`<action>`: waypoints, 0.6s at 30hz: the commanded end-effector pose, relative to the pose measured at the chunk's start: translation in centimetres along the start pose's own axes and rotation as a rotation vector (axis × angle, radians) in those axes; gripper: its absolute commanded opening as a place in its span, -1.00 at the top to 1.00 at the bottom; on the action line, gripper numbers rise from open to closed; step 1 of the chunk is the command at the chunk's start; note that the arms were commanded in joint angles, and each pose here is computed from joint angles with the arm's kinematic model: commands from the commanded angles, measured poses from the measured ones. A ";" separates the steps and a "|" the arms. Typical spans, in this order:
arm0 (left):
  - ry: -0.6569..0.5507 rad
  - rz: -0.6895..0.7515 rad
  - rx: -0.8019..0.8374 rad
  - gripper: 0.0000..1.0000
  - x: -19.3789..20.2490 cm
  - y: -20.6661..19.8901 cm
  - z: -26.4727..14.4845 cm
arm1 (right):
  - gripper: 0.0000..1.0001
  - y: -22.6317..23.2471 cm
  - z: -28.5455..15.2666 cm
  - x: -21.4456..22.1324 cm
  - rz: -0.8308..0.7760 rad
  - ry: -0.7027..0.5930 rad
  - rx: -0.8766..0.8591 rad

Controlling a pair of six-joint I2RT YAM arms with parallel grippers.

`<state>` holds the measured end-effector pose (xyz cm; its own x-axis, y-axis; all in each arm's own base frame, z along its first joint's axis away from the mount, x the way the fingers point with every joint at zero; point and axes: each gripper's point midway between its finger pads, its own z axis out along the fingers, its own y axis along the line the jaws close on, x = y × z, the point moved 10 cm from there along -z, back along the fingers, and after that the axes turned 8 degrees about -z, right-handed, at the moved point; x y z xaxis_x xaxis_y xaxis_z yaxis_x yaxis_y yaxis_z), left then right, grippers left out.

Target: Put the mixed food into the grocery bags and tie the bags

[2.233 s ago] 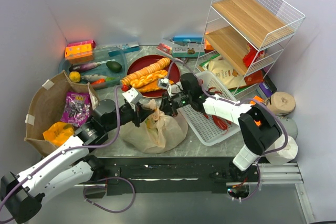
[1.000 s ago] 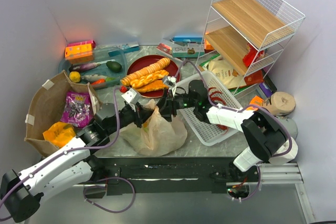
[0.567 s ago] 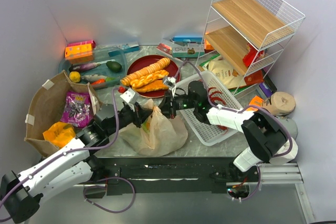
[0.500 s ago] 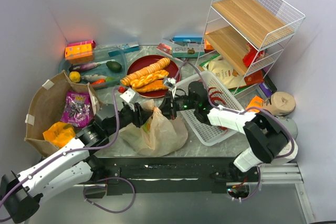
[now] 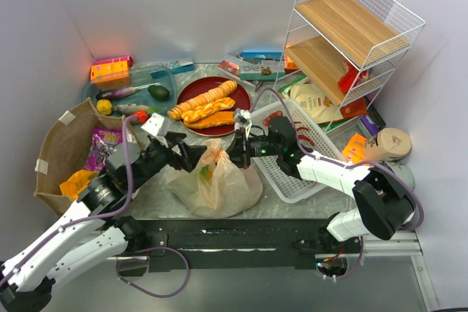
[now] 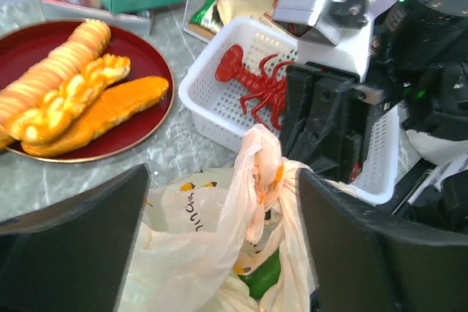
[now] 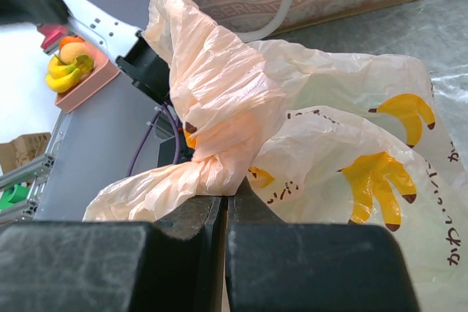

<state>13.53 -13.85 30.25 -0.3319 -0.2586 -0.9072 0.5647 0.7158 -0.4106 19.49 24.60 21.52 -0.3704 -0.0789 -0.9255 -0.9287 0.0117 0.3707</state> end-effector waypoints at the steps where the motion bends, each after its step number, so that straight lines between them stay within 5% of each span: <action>1: -0.001 -0.062 0.039 -0.61 -0.7 -0.9 -1.2 | 1.00 0.1 0.0 -0.7 -0.036 -0.032 -0.002; 5: 0.134 -0.157 0.155 -0.18 0.5 -2.1 -0.8 | 1.00 0.1 0.0 -1.0 -0.044 -0.030 -0.006; 10: 0.217 -0.299 0.248 -0.07 1.6 -3.1 -1.1 | 1.00 0.1 0.1 -1.1 -0.045 -0.029 -0.007; 14: 0.323 -0.343 0.156 -0.04 2.8 -2.5 -1.1 | 1.00 0.0 0.1 -1.1 -0.045 -0.031 -0.008; 18: 0.299 -0.356 0.144 -0.08 1.6 -2.9 -1.8 | 1.00 -0.1 0.2 -1.0 -0.040 -0.025 -0.008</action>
<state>10.83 -15.45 28.44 -0.6842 -0.2355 -0.6903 0.4946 0.5457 -0.6765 19.50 24.60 21.52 -0.3707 -0.0789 -0.9254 -0.9286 0.0125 0.3709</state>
